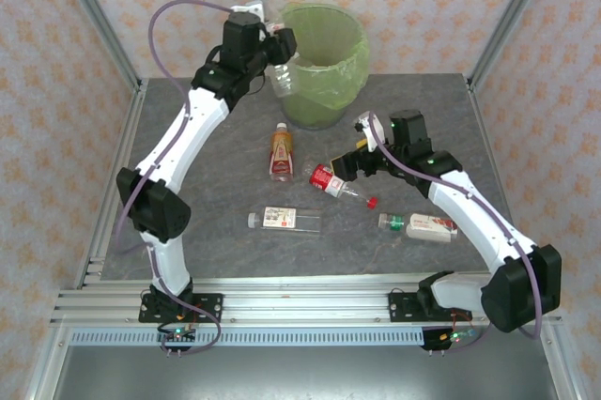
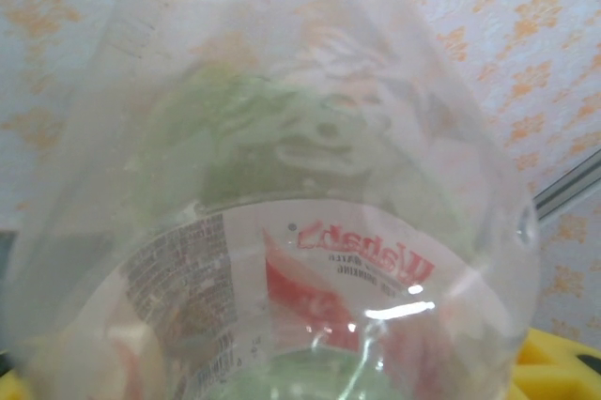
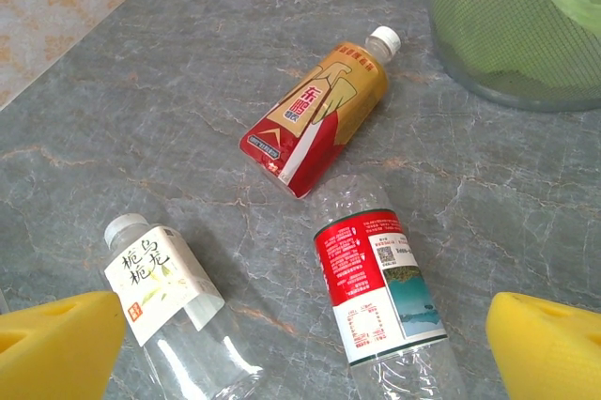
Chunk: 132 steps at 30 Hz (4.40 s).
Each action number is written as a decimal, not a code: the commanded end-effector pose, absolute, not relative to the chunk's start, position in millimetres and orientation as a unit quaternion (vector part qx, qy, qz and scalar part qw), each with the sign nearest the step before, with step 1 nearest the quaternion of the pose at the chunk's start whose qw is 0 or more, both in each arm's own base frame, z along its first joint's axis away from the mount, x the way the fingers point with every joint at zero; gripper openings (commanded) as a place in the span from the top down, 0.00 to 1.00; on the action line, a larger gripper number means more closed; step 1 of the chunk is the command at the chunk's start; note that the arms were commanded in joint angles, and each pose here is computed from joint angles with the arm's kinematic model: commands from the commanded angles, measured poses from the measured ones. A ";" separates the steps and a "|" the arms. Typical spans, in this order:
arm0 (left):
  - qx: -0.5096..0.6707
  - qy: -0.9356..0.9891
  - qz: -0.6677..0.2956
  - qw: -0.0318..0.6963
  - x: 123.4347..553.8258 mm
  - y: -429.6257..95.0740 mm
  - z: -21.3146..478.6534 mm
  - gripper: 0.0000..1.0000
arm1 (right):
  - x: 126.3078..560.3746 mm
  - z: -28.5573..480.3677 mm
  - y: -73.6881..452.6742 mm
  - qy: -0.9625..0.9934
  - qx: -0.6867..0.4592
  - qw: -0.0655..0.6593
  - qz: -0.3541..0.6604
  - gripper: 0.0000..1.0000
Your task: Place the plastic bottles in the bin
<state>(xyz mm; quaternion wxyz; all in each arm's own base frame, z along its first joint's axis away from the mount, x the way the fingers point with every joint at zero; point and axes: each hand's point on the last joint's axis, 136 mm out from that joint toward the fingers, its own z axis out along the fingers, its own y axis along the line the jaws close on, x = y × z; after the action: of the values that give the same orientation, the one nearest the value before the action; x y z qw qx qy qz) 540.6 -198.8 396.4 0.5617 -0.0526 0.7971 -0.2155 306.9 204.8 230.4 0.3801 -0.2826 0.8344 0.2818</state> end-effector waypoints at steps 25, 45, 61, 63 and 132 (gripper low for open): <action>-0.044 0.758 -0.180 0.625 624.0 -222.3 394.2 0.37 | 286.2 243.0 191.1 0.819 -0.280 0.424 0.267 0.01; -0.055 0.756 -0.195 0.623 632.4 -227.0 386.2 0.21 | 283.3 240.4 189.4 0.822 -0.277 0.421 0.265 0.01; -0.002 0.763 -0.272 0.586 585.3 -245.0 425.4 0.00 | 304.9 220.2 174.0 0.843 -0.228 0.435 0.218 0.01; 0.003 0.761 -0.286 0.582 579.2 -247.6 428.7 0.00 | 303.6 213.4 173.6 0.848 -0.229 0.426 0.217 0.01; -0.330 0.775 -0.050 0.536 346.2 -10.7 259.0 0.00 | 225.5 27.7 280.9 0.685 -0.720 0.090 0.066 0.04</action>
<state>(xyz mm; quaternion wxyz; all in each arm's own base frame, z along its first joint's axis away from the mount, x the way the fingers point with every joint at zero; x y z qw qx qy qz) 349.2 -21.7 266.2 0.5432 -0.3120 0.7760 -0.0733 220.1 277.8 29.3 0.0831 -0.7033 0.7006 0.0870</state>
